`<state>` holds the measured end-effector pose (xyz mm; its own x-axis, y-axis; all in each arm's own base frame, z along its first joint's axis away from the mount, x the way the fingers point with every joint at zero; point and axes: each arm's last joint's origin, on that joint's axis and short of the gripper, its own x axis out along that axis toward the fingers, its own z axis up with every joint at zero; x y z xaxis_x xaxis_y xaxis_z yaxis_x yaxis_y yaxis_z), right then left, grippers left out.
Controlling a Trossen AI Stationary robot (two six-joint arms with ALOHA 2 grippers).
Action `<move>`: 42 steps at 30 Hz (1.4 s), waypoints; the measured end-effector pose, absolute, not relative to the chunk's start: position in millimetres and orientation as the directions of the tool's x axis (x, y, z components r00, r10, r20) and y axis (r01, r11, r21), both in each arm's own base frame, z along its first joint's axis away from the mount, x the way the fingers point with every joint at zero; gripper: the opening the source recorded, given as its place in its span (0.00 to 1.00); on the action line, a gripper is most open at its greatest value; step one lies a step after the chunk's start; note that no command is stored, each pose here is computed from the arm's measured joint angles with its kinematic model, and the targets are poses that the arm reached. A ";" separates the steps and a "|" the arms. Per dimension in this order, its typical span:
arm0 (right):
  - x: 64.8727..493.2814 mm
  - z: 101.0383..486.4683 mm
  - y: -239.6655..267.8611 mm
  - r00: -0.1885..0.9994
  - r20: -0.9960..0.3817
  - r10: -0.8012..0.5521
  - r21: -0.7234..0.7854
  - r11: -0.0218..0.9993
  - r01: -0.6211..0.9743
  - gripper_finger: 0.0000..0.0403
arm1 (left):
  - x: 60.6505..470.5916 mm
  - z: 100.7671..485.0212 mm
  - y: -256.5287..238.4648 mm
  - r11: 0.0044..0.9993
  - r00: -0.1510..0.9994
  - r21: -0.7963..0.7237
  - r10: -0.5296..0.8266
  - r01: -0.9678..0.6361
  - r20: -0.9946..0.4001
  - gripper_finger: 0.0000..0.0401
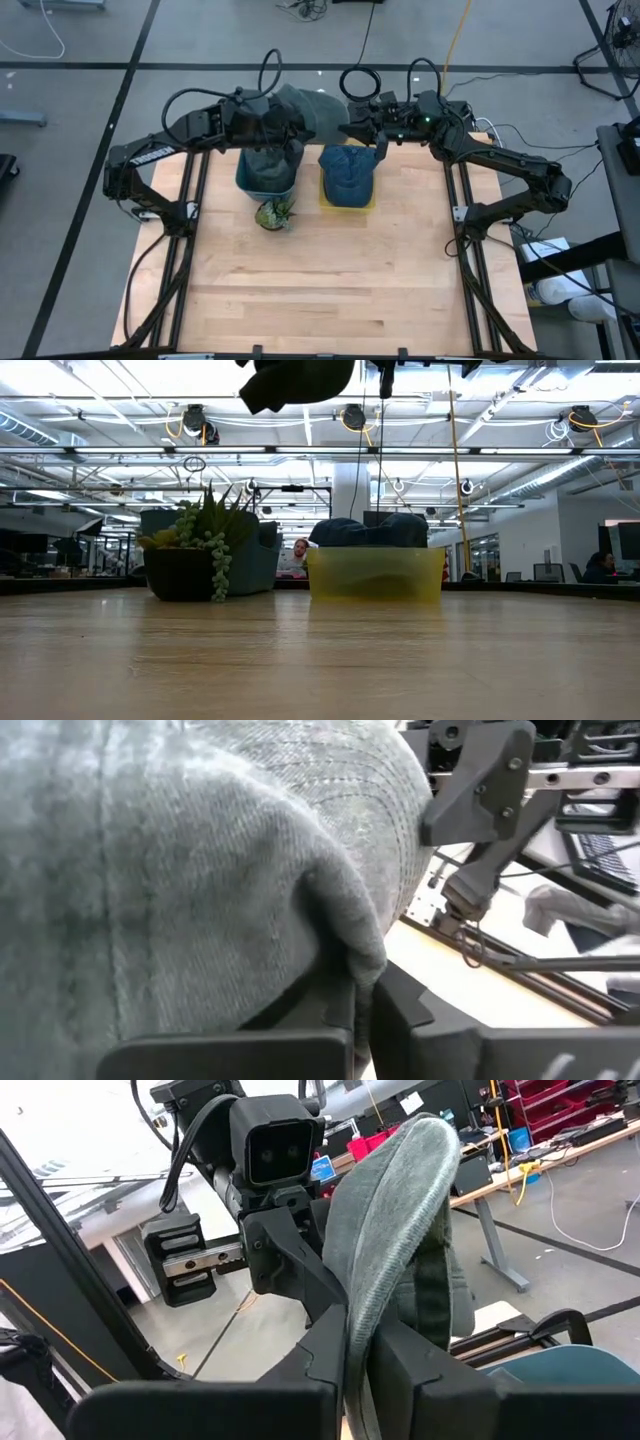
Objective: Pick & Place hat
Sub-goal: Put the black cap into the blue bin
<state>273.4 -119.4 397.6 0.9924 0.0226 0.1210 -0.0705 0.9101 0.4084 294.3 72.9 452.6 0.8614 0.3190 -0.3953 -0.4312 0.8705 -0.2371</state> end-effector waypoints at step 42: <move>218.3 422.2 -123.4 0.993 0.106 -0.044 0.156 0.987 0.027 0.41 | 206.3 410.3 91.6 0.982 0.419 -0.100 -0.159 0.160 -0.894 0.01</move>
